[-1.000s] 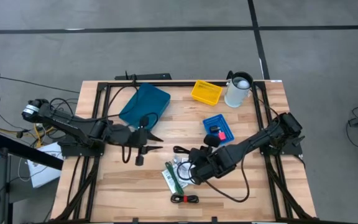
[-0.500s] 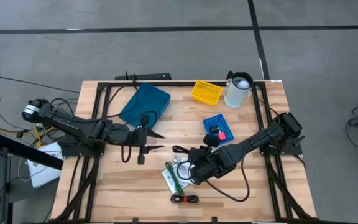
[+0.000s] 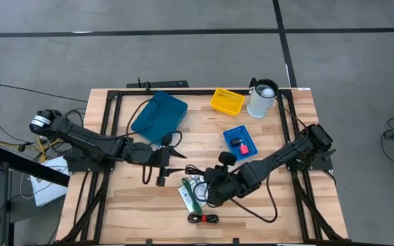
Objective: Pick and place items into bin
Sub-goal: Put the top black charger cable into the dark blue bin
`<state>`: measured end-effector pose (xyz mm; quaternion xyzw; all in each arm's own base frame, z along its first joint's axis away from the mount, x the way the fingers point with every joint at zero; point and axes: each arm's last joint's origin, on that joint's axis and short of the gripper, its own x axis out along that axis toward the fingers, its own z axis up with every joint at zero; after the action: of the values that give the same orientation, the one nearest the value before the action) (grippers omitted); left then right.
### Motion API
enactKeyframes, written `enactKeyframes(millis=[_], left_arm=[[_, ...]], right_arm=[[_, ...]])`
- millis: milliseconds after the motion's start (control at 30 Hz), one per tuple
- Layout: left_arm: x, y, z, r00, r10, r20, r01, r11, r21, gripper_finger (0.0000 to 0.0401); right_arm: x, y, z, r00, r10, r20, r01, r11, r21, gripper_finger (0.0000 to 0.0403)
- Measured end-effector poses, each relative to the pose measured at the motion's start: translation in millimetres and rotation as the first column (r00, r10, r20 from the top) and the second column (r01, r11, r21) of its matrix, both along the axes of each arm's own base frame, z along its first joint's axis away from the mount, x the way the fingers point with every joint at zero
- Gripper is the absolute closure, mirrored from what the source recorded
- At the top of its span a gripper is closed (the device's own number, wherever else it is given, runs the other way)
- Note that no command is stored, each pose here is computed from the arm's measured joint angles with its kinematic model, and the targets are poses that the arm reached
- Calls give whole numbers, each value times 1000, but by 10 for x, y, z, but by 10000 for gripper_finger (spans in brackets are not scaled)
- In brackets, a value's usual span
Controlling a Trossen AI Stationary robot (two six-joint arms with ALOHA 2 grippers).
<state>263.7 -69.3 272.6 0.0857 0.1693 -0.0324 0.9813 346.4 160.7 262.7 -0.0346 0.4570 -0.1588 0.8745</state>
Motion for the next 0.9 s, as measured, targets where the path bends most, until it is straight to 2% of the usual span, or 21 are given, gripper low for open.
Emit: enactKeyframes(millis=[133,333,633,900], left_arm=[[82,-20,-129,999,-23,-43,24,999,26,213],[149,-51,-174,998,-49,-28,50,998,39,213],[182,-61,-51,993,-60,97,58,998,23,213],[183,-58,-51,993,-75,96,74,997,15,231]], right_arm=[[32,-9,28,999,-7,38,8,1000,-11,331],[46,-50,32,999,-19,37,20,1000,-13,331],[79,-72,37,999,0,43,0,1000,-4,331],[95,-68,41,999,16,51,-16,1000,-6,331]])
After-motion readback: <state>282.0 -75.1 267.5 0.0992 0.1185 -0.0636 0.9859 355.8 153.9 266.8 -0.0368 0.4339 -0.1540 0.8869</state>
